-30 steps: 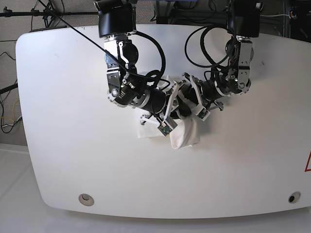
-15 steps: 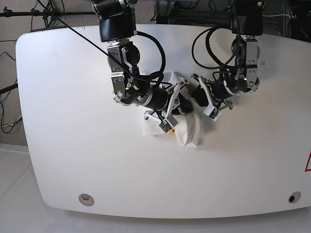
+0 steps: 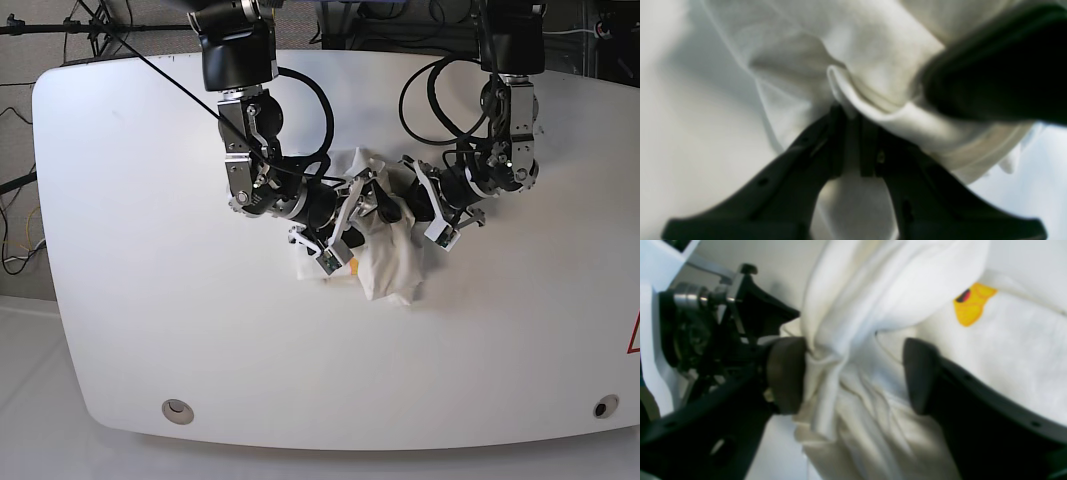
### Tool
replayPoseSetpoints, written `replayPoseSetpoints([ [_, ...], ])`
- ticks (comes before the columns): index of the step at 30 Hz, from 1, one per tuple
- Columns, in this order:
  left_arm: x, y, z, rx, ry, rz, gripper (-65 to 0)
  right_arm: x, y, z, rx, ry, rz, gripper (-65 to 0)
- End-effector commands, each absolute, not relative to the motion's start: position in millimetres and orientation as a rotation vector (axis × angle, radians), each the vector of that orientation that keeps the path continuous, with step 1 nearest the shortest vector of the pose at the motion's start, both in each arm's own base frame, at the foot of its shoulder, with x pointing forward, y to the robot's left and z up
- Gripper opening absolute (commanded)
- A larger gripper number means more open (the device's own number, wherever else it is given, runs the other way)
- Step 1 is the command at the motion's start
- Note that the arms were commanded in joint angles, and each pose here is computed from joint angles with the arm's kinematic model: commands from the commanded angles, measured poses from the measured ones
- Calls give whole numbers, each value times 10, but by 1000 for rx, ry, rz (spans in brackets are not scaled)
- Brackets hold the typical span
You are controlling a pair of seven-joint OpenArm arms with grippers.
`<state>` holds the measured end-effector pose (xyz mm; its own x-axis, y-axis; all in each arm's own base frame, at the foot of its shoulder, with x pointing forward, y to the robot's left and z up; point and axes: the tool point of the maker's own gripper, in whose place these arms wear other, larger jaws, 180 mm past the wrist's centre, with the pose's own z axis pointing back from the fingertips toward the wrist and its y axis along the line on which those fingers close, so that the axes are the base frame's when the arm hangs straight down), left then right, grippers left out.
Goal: Fold the T-shirt properly
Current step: 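Lift the bundle end with the right gripper and fold it onto the left gripper's side, then release the shirt with the left gripper and raise it away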
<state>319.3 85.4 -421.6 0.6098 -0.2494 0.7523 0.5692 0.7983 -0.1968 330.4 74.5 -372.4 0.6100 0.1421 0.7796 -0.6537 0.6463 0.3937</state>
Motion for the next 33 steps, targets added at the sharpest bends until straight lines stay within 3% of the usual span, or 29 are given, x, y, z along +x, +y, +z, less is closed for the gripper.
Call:
replayPoseSetpoints([
  [1,3226,1017,-4243,-388,-757,-476,-583,3422,754,-3553,748,-851,513,-194],
  [33,3563,1047,-3513,-314,-933,-447,-583,3442,675,-3570,736,-853,509,-214],
])
